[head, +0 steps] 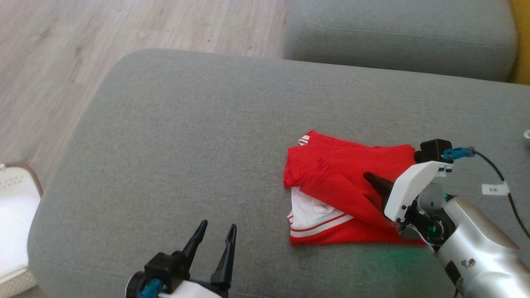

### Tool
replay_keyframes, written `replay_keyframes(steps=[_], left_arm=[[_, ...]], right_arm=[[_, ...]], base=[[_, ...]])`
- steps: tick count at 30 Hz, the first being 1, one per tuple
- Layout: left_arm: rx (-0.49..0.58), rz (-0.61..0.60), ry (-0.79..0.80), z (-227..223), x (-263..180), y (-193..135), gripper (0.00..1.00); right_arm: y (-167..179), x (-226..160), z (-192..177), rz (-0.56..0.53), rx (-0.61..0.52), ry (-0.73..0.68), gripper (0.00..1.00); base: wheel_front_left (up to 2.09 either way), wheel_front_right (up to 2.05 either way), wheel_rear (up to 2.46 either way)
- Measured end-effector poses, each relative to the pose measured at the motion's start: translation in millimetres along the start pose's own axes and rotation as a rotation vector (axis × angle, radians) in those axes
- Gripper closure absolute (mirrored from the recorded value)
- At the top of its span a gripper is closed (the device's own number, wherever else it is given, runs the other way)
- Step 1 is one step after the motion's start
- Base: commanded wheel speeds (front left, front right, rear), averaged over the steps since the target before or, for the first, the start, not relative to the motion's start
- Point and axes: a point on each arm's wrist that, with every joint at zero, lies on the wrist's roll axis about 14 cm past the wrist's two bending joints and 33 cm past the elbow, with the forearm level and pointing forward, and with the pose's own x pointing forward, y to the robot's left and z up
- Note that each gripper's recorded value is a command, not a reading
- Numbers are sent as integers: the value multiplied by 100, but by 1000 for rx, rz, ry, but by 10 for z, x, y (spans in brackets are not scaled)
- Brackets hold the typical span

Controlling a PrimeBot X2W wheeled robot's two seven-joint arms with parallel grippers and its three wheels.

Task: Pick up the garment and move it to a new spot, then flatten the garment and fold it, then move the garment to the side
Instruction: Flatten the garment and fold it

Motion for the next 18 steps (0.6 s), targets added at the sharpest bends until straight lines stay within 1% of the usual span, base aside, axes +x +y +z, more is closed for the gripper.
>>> replay_keyframes(steps=[1,2,5,8,9,11,13,15,16,17,18], left_arm=[[-2,3,2,-5,6,5,0],[-4,8,1,4,18,16,0],[0,19,-6,32,55,48,0],[-6,24,-6,35,63,53,0],[-4,21,-6,36,71,46,0],[-3,18,-10,46,83,42,0],[-1,14,-15,61,93,36,0],[4,8,-20,77,105,30,0],[8,7,-24,90,110,33,0],[12,8,-30,106,114,40,0],[13,8,-34,119,117,46,0]], right_arm=[[-25,36,-41,-10,-28,34,100],[-46,70,-88,-17,-33,68,100],[71,132,-282,29,11,173,100],[392,97,-376,144,42,247,100],[630,-7,-433,243,72,297,100],[736,-150,-507,305,80,336,100],[628,-277,-456,292,49,287,100],[443,-381,-226,243,5,151,100],[355,-432,-75,215,-21,67,90],[282,-493,65,190,-51,-12,56],[226,-554,187,168,-77,-89,0]], base=[[0,0,0],[0,0,0],[0,0,0],[0,0,0],[0,0,0],[0,0,0],[0,0,0],[0,0,0],[0,0,0],[0,0,0],[0,0,0]])
